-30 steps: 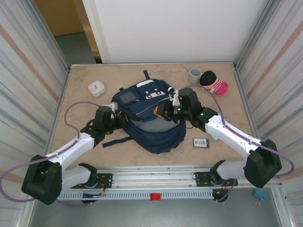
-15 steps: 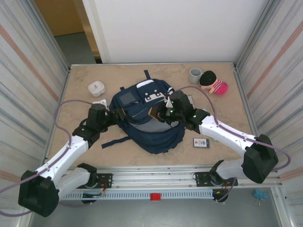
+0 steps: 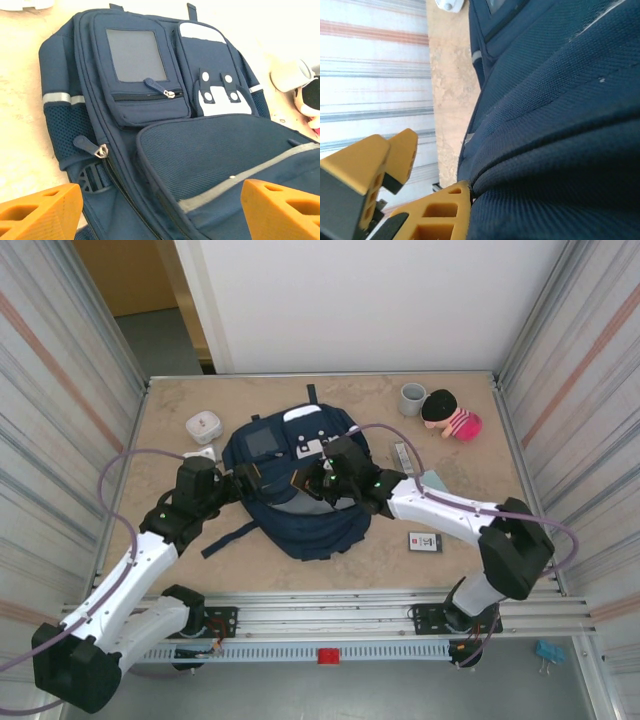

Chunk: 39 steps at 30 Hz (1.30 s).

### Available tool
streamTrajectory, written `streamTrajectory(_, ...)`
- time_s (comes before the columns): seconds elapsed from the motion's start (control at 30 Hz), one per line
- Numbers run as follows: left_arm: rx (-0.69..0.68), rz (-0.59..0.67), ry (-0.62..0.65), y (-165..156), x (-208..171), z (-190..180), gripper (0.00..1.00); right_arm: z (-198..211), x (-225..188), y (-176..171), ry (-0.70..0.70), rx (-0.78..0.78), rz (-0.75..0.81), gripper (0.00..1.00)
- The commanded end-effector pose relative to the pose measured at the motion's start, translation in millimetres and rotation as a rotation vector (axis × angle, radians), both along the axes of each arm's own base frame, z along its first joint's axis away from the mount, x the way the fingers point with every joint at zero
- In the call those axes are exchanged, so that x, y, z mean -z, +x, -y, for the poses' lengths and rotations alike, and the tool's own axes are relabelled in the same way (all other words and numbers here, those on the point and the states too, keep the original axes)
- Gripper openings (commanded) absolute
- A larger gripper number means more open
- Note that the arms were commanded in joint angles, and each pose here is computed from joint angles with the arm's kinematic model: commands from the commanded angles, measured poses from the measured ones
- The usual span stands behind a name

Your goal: Pack books, pencil case, and school supplies into a backpack

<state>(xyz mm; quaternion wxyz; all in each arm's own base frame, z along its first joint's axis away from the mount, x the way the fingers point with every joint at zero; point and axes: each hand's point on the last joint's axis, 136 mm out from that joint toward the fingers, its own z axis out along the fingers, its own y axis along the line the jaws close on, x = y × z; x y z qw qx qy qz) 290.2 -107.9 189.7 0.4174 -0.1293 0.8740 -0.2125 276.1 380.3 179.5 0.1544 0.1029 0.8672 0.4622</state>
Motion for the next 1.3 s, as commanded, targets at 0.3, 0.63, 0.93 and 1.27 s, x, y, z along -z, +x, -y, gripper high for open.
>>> streamTrajectory(0.3,-0.072,0.083,0.051,8,-30,-18,0.86,-39,8,0,-0.028,-0.208,0.127,0.23)
streamTrajectory(0.63,-0.079,0.076,0.08,8,-23,-21,0.94,-40,18,-12,-0.04,-0.279,0.178,0.31)
streamTrajectory(0.93,-0.079,0.079,0.118,-3,-23,-29,0.96,-38,8,-28,-0.086,-0.293,0.263,0.4)
streamTrajectory(1.27,-0.05,0.113,0.163,-19,-34,-36,0.98,-41,-8,-51,-0.082,-0.317,0.343,0.55)
